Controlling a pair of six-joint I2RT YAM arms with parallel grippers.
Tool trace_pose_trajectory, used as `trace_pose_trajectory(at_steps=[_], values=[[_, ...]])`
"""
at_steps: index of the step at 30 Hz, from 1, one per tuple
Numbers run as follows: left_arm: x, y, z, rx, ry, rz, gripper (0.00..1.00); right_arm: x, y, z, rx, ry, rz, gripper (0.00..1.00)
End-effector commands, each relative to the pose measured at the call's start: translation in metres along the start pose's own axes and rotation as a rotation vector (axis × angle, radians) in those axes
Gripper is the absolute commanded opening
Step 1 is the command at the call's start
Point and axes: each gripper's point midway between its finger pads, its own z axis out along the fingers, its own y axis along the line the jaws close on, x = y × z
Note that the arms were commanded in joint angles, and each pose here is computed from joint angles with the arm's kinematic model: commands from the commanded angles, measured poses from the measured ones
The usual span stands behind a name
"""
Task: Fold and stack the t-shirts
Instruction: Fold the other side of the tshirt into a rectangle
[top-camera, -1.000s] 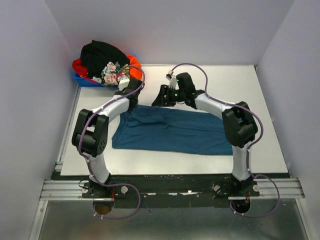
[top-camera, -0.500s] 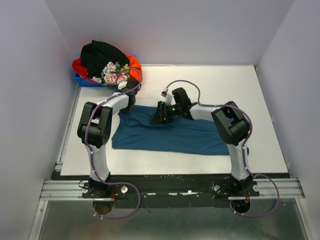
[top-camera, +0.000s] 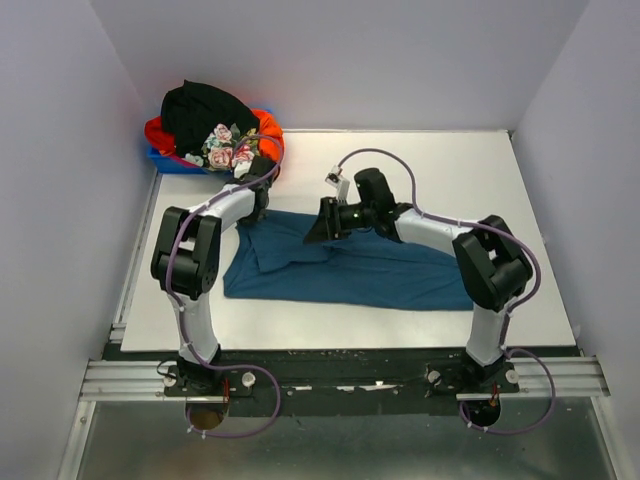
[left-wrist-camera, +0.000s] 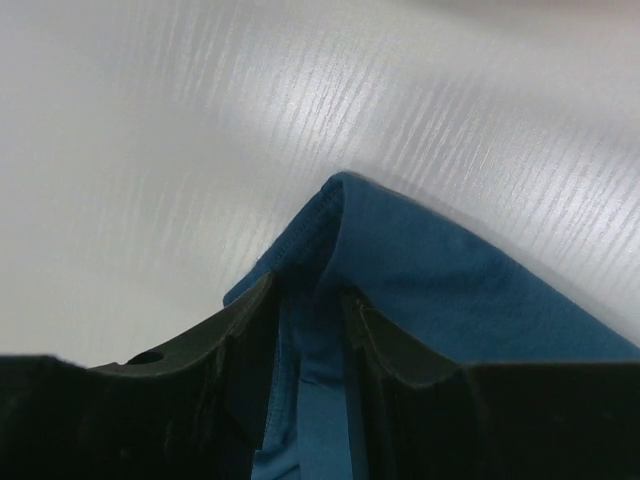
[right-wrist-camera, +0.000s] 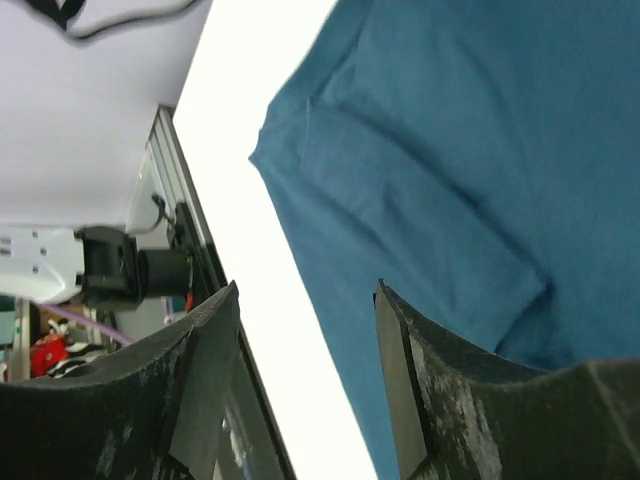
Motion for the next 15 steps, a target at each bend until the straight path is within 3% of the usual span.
trace_pose_trajectory(at_steps=[1,8,15], values=[[-0.029,0.009,-0.035,0.013,-0.098,-0.05,0.47,-0.023,-0.012,0.024,0.005,-0.003,-0.004,0.65],[-0.031,0.009,-0.049,0.034,-0.134,-0.081,0.52,-0.039,-0.032,0.063,-0.012,0.034,0.014,0.64],[-0.011,-0.017,-0.019,0.08,-0.035,-0.032,0.51,-0.021,-0.04,0.09,-0.053,0.089,0.032,0.64]])
